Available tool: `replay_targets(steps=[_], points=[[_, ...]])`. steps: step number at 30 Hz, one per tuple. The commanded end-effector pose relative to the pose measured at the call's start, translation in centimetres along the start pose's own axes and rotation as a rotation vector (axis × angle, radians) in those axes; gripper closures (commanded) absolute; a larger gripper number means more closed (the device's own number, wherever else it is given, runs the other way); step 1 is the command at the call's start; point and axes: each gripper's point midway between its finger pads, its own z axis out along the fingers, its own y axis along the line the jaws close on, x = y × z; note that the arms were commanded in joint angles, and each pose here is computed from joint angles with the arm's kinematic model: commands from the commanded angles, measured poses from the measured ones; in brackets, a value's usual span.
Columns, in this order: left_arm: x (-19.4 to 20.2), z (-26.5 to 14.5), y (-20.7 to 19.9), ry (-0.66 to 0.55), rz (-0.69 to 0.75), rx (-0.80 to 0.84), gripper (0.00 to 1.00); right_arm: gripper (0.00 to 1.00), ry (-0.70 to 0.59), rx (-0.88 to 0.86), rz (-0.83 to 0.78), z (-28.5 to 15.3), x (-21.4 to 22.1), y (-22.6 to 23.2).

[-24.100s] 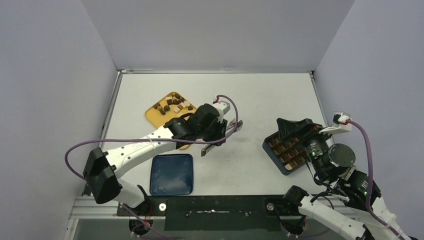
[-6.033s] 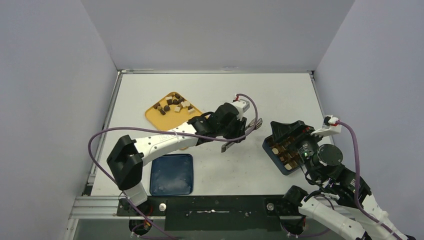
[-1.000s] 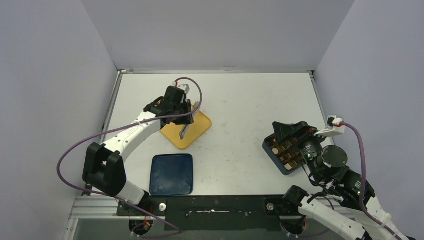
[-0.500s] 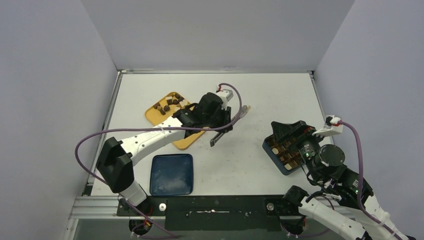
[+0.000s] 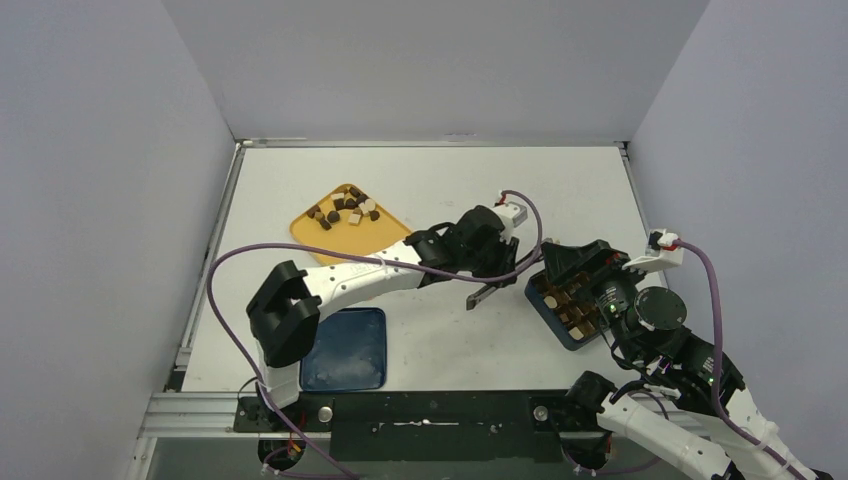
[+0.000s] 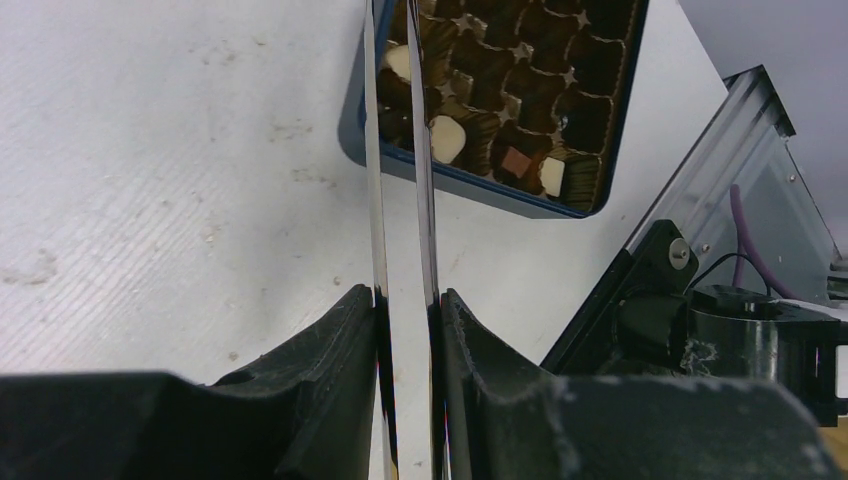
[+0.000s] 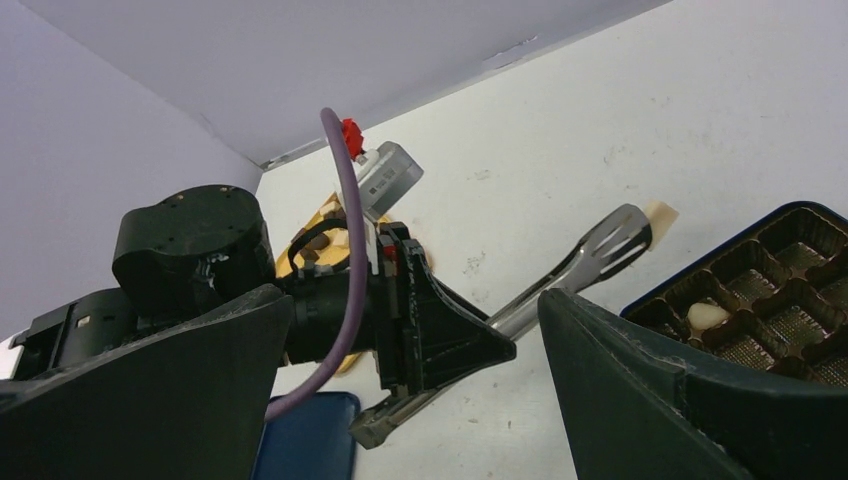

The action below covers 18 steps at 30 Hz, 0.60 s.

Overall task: Pack the chocolate
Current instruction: Pick up the fake chocolate from the plate, then place the fake chocolate in the packing box.

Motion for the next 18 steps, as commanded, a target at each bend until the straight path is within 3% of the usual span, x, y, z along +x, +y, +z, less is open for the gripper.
replay_targets(steps=[1, 18], points=[[-3.3, 0.4, -4.2, -0.104, 0.040, 0.105, 0.78, 0.00, -0.036, 0.006, 0.025, 0.2, -0.7, 0.1], [-0.9, 4.5, -5.9, -0.037, 0.086, 0.104, 0.76, 0.00, -0.056, 0.007, 0.022, -0.6, -1.7, -0.2]])
